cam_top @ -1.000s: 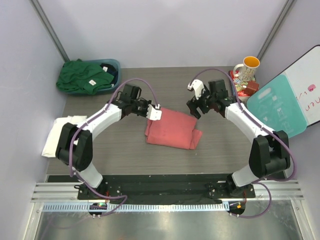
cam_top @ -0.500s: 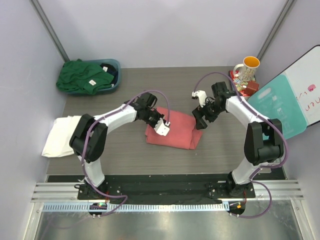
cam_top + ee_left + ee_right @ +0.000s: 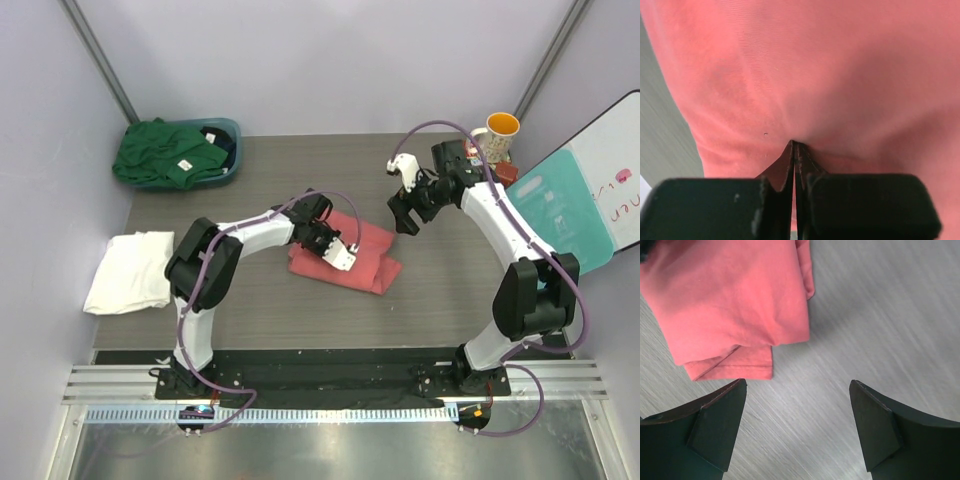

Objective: Fold and stack the t-shirts
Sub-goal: Smooth out wrinkles on the folded tshirt, then put the neatly folded tshirt into the corner of the board with the left arm

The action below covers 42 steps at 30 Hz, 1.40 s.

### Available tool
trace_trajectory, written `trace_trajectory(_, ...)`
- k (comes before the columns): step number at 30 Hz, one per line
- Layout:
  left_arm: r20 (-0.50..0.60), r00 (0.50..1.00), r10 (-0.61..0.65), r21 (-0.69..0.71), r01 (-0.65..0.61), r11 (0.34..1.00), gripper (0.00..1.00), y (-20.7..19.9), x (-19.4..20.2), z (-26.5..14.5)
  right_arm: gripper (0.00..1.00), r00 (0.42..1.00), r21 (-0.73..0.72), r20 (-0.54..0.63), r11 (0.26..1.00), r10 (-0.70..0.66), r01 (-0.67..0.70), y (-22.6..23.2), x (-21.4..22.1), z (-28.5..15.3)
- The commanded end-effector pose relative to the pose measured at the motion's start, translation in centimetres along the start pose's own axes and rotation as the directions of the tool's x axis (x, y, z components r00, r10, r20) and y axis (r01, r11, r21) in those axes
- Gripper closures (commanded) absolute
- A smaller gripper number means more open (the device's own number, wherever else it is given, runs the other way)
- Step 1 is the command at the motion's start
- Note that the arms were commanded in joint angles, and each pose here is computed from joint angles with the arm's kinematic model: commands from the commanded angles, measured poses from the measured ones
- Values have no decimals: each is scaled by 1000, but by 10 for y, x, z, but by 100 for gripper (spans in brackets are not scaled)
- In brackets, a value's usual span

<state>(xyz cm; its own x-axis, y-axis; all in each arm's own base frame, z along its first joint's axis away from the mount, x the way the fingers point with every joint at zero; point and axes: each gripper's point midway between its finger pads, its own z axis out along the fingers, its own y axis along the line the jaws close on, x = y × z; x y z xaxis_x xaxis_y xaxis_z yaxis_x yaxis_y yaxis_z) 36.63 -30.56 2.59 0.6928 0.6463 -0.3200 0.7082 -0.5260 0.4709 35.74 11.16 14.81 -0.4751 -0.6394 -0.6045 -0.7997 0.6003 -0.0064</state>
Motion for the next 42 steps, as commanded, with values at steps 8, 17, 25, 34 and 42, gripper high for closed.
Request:
trace_trajectory(8, -61, 922, -383, -276, 353, 894, 75, 62, 12, -52, 11, 993, -47, 100, 997, 59, -55, 15, -20, -2)
trace_trajectory(17, 134, 675, -725, -210, 735, 645, 10, 68, -2, -133, 13, 998, 23, 64, 1000, 16, -17, 1, -26, 13)
trace_trajectory(25, -16, 189, -982, 42, 981, 188, 0, 9, 57, -126, 10, 999, 185, 53, 983, -12, 2, -39, -56, 12)
trace_trajectory(34, -52, -34, -998, 311, 949, -49, 0, 11, 69, -87, 22, 993, 115, 6, 986, -121, 120, -8, -88, 51)
trace_trajectory(42, -94, -111, -989, 397, 907, -139, 0, 2, 72, -66, 25, 965, -35, -56, 966, -256, 255, 41, -69, 87)
